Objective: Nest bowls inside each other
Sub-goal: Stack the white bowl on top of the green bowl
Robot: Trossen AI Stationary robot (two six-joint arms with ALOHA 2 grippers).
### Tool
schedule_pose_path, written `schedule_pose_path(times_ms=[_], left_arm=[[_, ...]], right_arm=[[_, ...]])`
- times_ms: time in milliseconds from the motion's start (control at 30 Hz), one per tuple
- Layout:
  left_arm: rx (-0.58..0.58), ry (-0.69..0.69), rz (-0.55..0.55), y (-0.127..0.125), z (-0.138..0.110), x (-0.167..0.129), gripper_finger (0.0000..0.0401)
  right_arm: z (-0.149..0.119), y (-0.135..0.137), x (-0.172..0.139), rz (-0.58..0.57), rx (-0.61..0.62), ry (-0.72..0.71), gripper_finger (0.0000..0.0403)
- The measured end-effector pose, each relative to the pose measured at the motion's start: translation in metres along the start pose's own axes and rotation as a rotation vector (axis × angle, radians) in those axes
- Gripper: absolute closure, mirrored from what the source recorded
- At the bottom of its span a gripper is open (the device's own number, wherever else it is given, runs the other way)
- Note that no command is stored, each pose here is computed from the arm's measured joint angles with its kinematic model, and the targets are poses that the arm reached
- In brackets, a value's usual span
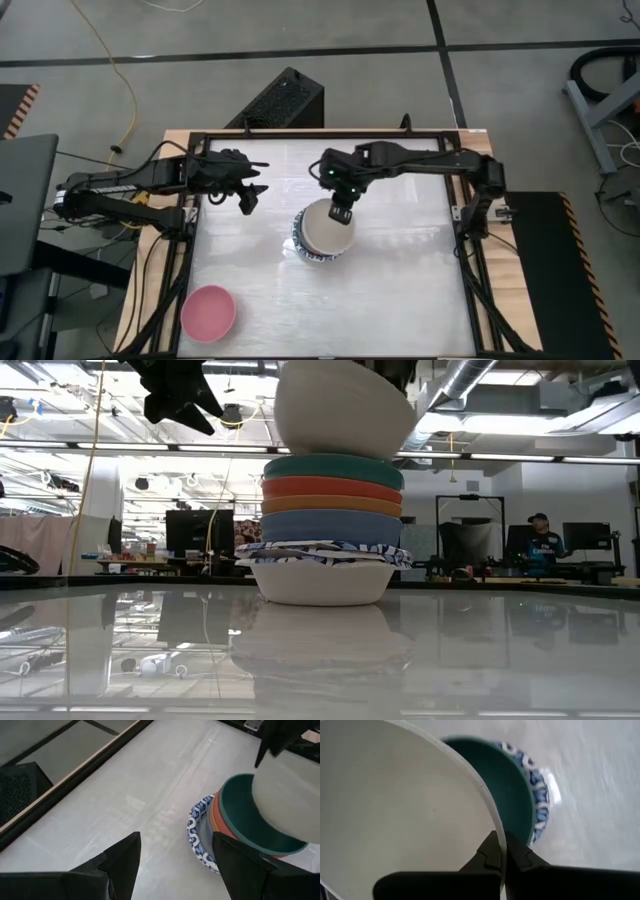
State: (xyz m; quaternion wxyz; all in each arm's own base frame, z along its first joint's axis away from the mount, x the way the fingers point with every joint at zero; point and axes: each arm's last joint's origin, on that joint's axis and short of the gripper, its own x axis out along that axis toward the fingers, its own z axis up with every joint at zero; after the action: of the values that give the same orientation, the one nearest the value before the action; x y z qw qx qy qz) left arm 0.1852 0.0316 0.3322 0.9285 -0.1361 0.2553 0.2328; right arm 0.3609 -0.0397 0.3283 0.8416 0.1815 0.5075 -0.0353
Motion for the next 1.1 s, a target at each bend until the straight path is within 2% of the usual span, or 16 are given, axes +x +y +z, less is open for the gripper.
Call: schedule_pose_path(times_ms=[133, 700, 1100], left_arm=[[0.001, 0.0, 0.0, 0.0, 0.0, 0.0, 0.0168], [0.001, -0.003, 0.006, 0.0, 0.0, 0.0, 0.0168], [-0.011, -0.006, 0.023, 0.004, 0.001, 0.001, 0.0168]], right_arm=[[0.0, -0.009, 0.012, -0.022, 0.0, 0.062, 0.0391], [0.005, -0.024, 0.019, -0.04, 0.025, 0.068, 0.0386], [0.006, -0.025, 0.018, -0.039, -0.007, 0.057, 0.0277]])
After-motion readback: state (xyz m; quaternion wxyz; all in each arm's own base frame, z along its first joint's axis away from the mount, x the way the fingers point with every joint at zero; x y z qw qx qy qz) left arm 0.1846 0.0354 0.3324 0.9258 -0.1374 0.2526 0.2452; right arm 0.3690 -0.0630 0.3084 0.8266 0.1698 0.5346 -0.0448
